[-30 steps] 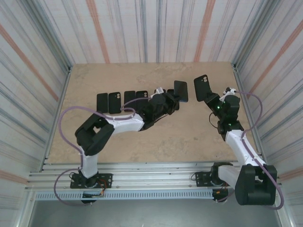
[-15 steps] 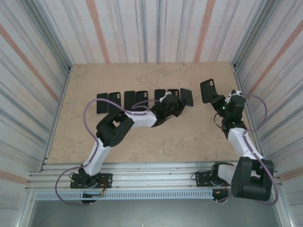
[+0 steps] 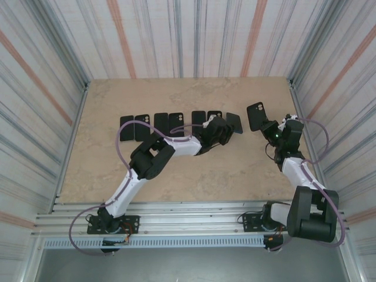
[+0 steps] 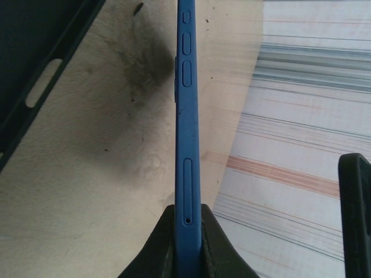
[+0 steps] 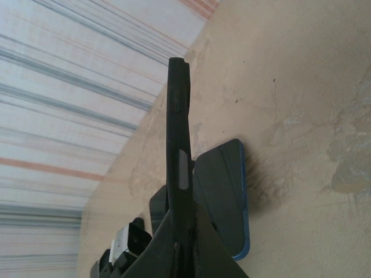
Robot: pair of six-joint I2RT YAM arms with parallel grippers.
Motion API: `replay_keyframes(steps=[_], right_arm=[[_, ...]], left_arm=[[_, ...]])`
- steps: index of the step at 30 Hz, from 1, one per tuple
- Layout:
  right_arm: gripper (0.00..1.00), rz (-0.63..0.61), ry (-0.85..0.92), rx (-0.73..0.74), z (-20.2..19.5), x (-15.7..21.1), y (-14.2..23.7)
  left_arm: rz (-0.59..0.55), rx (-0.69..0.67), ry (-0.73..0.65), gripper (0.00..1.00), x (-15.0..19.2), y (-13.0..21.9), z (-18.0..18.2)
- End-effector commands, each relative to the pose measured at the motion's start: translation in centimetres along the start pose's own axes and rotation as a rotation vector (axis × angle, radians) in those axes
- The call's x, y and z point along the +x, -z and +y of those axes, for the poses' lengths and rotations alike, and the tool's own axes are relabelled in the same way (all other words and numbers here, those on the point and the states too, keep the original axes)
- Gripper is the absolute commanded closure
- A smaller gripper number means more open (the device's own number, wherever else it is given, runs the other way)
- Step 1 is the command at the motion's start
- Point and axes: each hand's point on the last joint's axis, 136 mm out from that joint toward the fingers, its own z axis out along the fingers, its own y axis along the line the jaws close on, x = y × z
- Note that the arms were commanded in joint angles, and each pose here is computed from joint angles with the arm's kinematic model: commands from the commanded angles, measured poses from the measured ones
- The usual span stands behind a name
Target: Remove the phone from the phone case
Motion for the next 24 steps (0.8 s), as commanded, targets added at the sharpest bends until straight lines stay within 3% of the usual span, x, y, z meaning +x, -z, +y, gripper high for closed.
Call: replay_keyframes(steps=[1, 15, 24], right_arm=[[1.0, 0.002, 0.003, -0.005, -0.5, 0.1, -0.2], [1.0, 0.015, -0.013, 0.0, -1.4, 0.5, -0.8], [1.0, 0.017, -0.019, 0.018, -2.4, 0.6, -1.2]], left_arm=[[-0.033, 0.061, -0.014, 1.0, -0.9, -0.3, -2.8], [-0.045, 0.042, 0.004, 1.0, -1.7, -2.6, -1.5], [-0.019, -0.013, -0.003, 0.86, -1.2, -3.2, -0.9]])
